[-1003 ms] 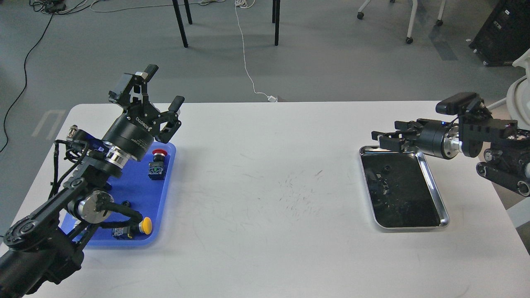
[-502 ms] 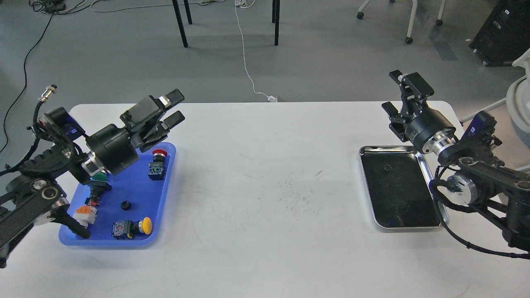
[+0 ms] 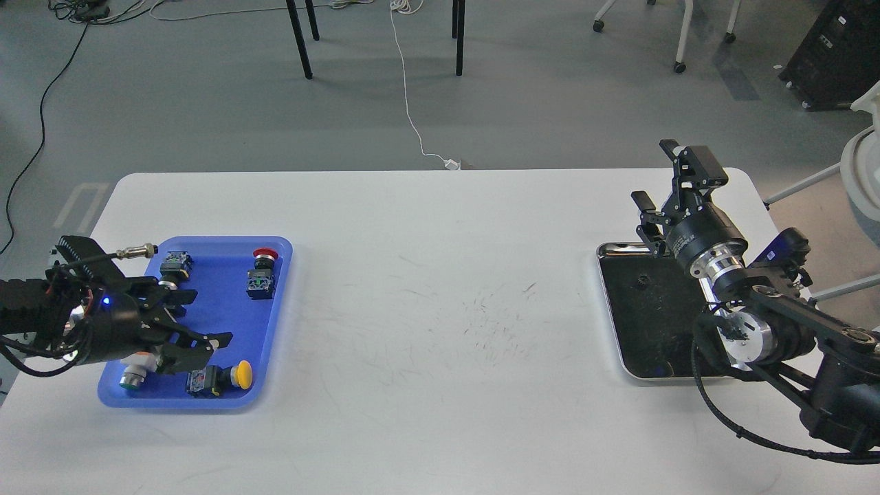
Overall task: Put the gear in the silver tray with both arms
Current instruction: 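Lower the left gripper into the blue tray and grasp another black gear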
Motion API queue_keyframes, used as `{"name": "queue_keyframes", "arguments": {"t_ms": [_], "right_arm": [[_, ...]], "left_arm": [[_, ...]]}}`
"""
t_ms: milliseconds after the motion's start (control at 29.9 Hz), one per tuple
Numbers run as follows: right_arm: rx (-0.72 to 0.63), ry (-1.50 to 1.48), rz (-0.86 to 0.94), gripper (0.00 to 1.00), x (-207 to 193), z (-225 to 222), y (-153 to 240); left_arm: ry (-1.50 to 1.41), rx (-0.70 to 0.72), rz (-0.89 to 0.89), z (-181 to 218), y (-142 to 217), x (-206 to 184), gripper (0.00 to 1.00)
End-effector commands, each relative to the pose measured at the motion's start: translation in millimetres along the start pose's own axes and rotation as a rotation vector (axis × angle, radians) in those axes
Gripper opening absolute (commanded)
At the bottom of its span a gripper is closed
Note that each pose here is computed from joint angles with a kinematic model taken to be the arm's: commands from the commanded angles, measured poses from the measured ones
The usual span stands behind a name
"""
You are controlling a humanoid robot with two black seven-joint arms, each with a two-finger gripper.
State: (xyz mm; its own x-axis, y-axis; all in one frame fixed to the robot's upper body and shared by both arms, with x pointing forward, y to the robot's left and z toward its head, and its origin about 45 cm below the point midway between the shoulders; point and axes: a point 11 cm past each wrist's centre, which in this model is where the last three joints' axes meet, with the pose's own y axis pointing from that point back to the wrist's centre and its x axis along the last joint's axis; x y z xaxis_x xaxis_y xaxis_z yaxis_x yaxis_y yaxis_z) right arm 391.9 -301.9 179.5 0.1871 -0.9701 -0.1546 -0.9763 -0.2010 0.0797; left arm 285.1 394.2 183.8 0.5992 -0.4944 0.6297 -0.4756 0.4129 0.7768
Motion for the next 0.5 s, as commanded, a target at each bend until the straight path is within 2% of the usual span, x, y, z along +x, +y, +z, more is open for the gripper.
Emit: {"name": "queue_keyframes", "arguments": {"t_ms": [0, 167, 234, 468], "right_arm": [[0.001, -0.001, -0.001, 0.97, -0.9, 0.1, -0.4], [0.002, 0.001, 0.001, 0.97, 0.1, -0.7, -0.6], [0.001, 0.001, 0.001, 0.97, 0.3, -0.1, -0.2], [0.003, 0.001, 0.002, 0.97, 0.7, -1.0, -0.8]], "left_arm": [[0.011, -0.002, -0.013, -1.6, -9.8, -3.9, 0.76], [0.029, 0.005, -0.035, -5.0, -15.4, -12.5, 0.68], [0.039, 0.0, -0.037, -3.8, -20.6, -15.0, 0.59], [0.073, 0.012, -0.06, -8.2, -30.3, -27.0, 0.59]]}}
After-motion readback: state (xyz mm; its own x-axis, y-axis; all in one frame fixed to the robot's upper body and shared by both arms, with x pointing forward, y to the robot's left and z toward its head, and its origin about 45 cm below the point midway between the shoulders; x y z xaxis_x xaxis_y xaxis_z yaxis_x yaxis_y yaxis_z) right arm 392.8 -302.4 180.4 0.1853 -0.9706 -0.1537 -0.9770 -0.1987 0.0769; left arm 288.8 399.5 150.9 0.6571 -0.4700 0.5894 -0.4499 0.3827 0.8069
